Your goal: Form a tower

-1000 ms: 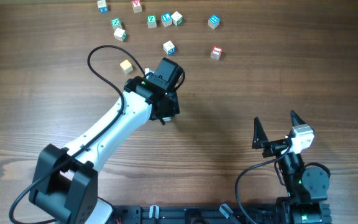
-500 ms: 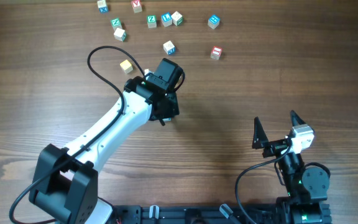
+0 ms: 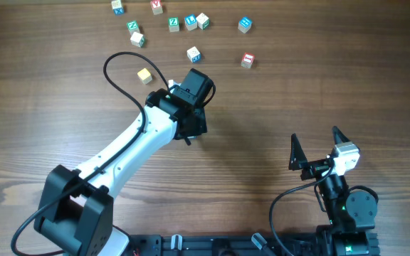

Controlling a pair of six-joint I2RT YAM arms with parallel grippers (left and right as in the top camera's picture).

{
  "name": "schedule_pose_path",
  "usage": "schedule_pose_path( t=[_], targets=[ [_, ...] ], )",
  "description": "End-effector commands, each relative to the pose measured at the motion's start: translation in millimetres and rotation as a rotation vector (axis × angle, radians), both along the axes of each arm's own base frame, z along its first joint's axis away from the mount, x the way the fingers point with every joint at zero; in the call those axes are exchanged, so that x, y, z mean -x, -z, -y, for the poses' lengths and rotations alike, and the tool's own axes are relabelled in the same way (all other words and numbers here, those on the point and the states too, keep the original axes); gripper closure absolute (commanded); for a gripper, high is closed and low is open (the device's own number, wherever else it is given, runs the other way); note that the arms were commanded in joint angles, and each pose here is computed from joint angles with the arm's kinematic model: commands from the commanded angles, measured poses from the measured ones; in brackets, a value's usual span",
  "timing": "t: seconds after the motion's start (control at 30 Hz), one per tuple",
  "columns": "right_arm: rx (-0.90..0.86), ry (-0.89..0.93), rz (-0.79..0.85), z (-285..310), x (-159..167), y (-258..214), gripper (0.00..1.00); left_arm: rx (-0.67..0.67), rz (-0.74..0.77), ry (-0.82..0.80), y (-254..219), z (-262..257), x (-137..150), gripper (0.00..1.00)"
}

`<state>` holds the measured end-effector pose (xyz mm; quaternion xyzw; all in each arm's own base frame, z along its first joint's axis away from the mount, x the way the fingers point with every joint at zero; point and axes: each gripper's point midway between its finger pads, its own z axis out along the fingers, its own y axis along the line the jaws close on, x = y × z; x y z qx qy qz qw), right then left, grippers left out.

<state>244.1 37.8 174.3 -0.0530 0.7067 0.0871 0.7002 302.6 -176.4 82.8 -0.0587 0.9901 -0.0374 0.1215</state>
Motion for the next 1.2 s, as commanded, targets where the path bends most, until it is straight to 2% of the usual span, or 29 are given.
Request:
schedule_pose_path(
  t=[0.0, 1.17],
  targets=[
    [-0.007, 0.009, 0.009, 1.4, 0.1, -2.0, 0.00, -0.025, -0.003, -0.007, 4.8, -4.0, 1.3, 0.76],
    [-0.007, 0.009, 0.009, 1.4, 0.1, -2.0, 0.00, -0.033, -0.013, -0.004, 5.4, -5.6, 3.8, 0.75]
  ],
)
